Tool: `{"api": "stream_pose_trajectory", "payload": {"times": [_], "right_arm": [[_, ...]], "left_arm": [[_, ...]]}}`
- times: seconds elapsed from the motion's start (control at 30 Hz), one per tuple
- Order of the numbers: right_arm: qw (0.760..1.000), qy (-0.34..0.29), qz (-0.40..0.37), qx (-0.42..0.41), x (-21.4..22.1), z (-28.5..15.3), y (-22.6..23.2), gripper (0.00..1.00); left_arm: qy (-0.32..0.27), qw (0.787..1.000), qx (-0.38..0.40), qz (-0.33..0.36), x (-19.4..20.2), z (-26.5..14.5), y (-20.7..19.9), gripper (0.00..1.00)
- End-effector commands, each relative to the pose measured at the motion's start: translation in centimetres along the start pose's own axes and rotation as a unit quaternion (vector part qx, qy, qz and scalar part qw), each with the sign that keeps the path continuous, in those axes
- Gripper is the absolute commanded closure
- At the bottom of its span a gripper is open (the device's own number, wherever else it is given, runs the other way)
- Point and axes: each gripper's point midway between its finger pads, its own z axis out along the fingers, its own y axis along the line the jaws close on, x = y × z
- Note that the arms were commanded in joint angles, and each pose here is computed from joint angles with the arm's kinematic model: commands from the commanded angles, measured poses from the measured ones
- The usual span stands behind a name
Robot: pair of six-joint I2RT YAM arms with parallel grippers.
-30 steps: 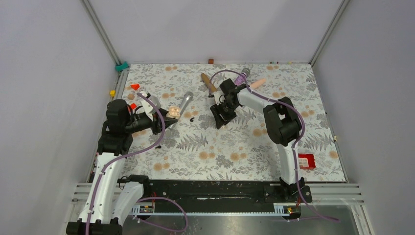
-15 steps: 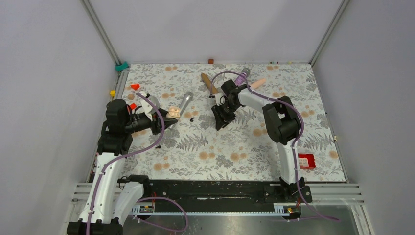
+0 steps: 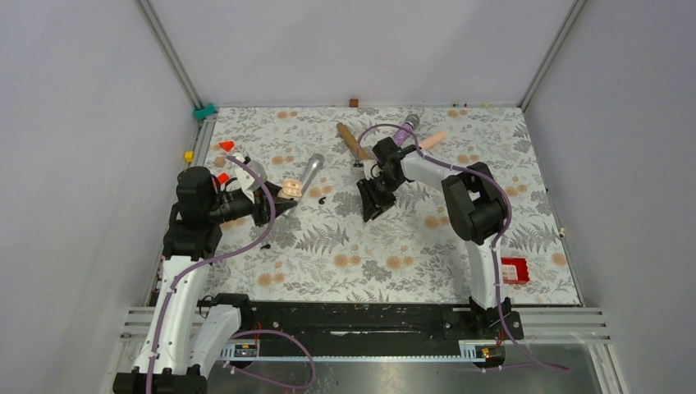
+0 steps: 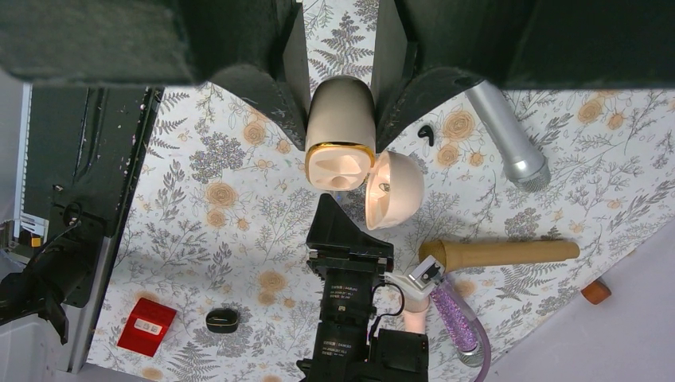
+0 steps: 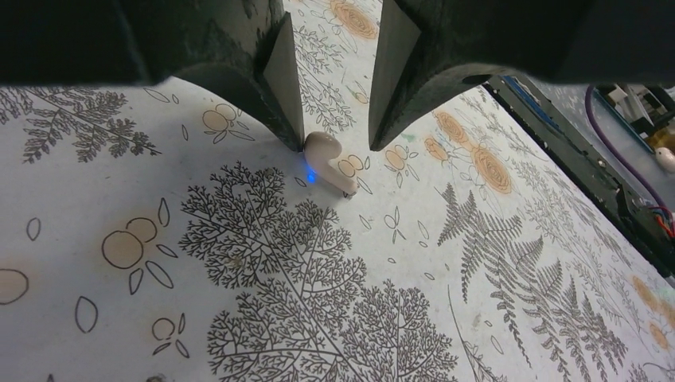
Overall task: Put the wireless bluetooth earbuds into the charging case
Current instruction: Pick up the earbud from the center of the board.
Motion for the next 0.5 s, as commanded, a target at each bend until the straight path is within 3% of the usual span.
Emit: {"api": "stream_pose_trajectory", "payload": {"times": [0.0, 0.2, 0.47], "right_arm": [[0.999, -0.009, 0.021, 0.046, 0.23, -0.12, -1.38, 0.57], [0.998, -0.016, 0.037, 0.057, 0.06, -0.08, -1.64, 0.6], [0.997, -0.02, 0.047, 0.053, -0.08, 0.02, -1.49, 0.72]], "left_arm": [[-0.015, 1.0, 0.01, 0.017, -0.93, -0.1, -0.24, 1.0], [-0.016, 1.0, 0.011, 0.017, -0.97, -0.07, -0.23, 1.0], [-0.015, 1.0, 0.011, 0.016, -0.9, -0.03, -0.18, 1.0]]}}
